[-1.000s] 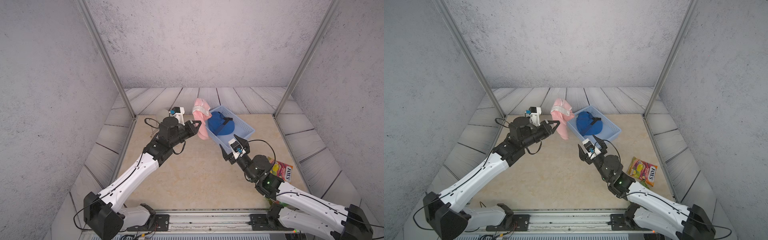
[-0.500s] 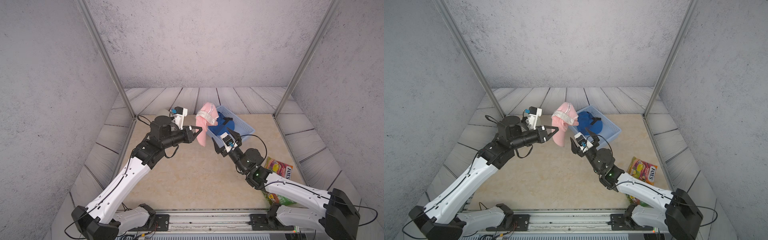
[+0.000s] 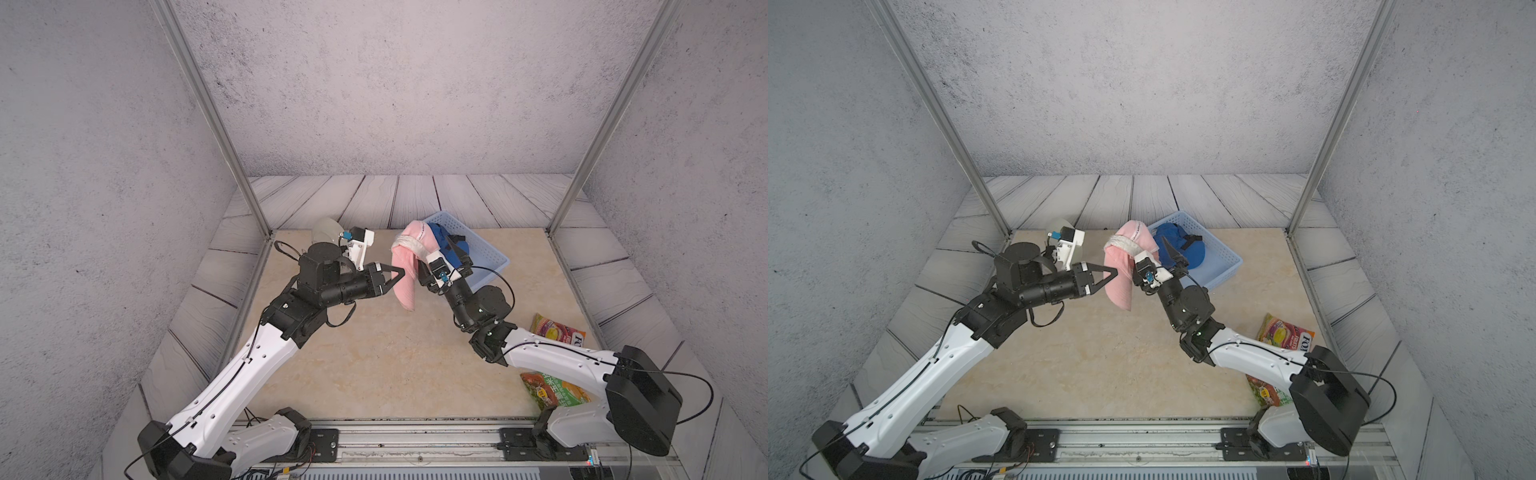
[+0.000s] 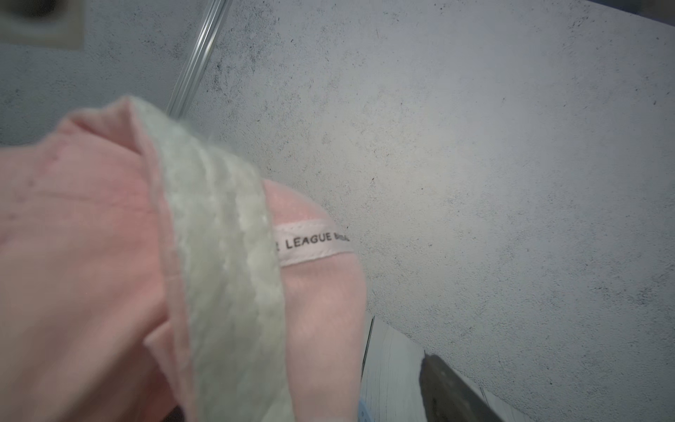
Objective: Turn the baseball cap inside out
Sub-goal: Turn over the baseball cap.
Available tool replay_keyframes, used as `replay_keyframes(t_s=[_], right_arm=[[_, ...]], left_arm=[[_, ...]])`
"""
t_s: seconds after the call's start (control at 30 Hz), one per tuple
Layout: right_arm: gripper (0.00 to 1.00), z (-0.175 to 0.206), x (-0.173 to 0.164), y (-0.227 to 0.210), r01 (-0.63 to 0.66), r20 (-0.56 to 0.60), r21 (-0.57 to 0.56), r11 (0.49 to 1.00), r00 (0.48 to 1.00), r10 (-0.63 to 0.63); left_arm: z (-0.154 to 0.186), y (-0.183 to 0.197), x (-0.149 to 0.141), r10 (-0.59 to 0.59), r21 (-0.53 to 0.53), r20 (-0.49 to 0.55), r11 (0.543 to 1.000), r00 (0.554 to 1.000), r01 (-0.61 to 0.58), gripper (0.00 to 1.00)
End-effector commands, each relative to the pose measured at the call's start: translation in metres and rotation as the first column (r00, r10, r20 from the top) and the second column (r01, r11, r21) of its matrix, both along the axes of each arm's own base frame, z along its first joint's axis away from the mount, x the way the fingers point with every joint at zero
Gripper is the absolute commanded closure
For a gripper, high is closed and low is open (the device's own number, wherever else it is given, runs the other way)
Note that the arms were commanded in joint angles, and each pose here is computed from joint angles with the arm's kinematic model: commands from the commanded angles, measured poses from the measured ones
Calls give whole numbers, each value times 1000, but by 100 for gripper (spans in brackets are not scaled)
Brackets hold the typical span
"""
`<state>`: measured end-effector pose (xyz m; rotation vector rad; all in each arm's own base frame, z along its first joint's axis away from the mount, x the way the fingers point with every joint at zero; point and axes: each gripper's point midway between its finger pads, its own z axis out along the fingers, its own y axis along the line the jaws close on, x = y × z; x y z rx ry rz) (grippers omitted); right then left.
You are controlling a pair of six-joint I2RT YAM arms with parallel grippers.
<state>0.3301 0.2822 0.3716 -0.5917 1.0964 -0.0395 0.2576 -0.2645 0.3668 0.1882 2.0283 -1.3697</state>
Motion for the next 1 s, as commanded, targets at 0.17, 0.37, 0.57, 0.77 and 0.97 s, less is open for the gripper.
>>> replay_keyframes(t_s=[0.17, 0.37, 0.57, 0.77, 0.97], right_arm=[[43, 12, -7, 6, -30, 39, -89, 996, 999, 33], [70, 2, -10, 4, -61, -46, -164, 985, 997, 55], [96, -16, -26, 0, -146, -167, -211, 967, 980, 111], [100, -48, -59, 0, -336, -438, -259, 905, 876, 200], [100, -70, -93, 11, -531, -701, -181, 827, 660, 270]], left_arm=[[-5, -3, 6, 2, -4, -20, 1000, 1000, -2, 100], [-14, -12, 1, -78, 28, -38, 996, 996, 79, 100], [-37, 3, 3, -38, 190, -7, 981, 999, 39, 100], [-48, 14, -2, -110, 343, 122, 937, 986, 62, 100], [-51, 25, -18, -272, 496, 270, 861, 924, 108, 100]])
